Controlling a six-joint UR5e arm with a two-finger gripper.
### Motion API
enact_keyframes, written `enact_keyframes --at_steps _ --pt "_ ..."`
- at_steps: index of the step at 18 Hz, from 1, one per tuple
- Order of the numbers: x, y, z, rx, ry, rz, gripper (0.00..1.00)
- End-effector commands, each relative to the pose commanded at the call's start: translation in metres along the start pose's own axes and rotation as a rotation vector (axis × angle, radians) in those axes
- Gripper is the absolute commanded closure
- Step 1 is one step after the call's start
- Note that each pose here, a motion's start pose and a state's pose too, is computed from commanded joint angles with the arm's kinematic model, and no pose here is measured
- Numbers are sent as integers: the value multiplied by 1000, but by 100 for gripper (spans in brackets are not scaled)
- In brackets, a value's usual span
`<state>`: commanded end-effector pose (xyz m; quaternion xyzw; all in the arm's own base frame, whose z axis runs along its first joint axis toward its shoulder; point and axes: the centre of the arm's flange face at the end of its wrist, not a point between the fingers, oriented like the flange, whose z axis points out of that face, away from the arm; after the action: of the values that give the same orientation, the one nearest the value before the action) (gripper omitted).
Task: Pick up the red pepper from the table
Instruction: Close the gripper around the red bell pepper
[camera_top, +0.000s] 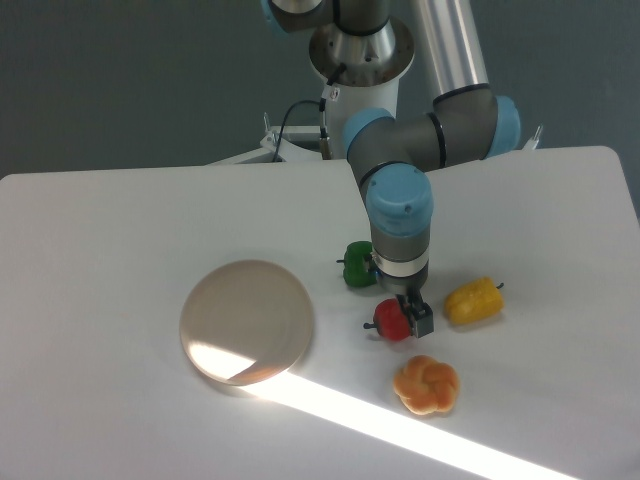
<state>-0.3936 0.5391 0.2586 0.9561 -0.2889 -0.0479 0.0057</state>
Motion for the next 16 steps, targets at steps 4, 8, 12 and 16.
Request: enact_keyframes --at_steps 4,8,12,16 --pt "2 -1 8 -2 14 1 0" --pt "1 -7 12 7 1 3 0" --pt "-1 -8 23 6 8 6 0" --pt "-1 -7 28 5 10 5 0"
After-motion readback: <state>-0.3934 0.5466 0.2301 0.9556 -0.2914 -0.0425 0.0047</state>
